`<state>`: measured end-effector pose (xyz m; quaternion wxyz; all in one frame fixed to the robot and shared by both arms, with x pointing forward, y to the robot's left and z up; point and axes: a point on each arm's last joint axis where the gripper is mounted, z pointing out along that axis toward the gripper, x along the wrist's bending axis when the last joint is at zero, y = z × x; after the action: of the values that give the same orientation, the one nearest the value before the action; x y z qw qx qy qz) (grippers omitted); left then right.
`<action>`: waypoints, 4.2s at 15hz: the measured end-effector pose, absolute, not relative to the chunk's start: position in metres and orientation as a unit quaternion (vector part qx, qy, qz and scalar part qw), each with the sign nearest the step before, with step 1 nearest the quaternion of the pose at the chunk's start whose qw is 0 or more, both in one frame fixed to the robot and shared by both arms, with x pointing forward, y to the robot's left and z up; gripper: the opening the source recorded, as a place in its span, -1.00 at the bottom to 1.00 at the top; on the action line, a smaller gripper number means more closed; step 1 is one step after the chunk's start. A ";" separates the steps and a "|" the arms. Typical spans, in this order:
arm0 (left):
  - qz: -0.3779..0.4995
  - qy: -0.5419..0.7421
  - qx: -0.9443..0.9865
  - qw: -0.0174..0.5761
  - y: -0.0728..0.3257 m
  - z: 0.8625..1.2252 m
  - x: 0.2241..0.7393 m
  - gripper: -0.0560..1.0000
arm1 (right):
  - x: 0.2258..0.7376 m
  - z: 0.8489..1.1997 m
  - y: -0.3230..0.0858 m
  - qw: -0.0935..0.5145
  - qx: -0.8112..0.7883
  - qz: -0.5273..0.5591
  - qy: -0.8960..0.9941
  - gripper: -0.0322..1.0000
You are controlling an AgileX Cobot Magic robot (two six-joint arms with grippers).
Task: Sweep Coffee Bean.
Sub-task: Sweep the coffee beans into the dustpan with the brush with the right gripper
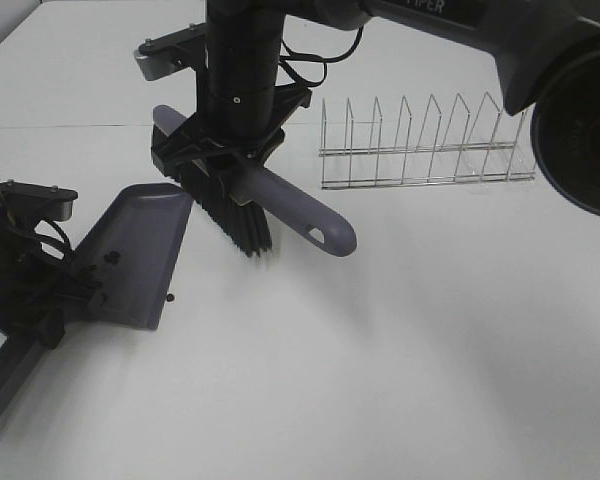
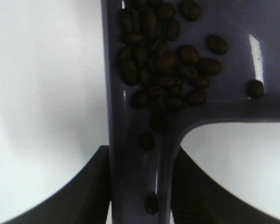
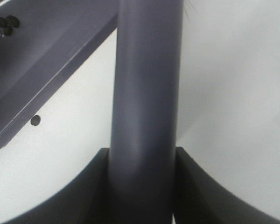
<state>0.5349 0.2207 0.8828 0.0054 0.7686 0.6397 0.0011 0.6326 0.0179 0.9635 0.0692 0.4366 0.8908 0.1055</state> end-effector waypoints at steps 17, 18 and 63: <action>0.000 0.639 0.769 0.000 0.221 0.883 0.534 -0.27 | 0.639 0.966 0.033 -0.049 0.506 0.330 0.796 -0.38; 0.000 0.639 0.769 0.000 0.221 0.883 0.534 -0.27 | 0.641 0.985 0.026 -0.026 0.493 0.340 0.800 -0.38; -0.012 0.636 0.767 -0.079 0.229 0.871 0.527 -0.27 | 0.530 0.917 0.017 0.102 0.423 0.069 0.898 -0.38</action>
<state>0.5268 0.2294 0.8712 -0.0794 0.7673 0.6363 -0.0122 0.5303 0.0174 0.9174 0.1021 0.4232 0.8976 0.0691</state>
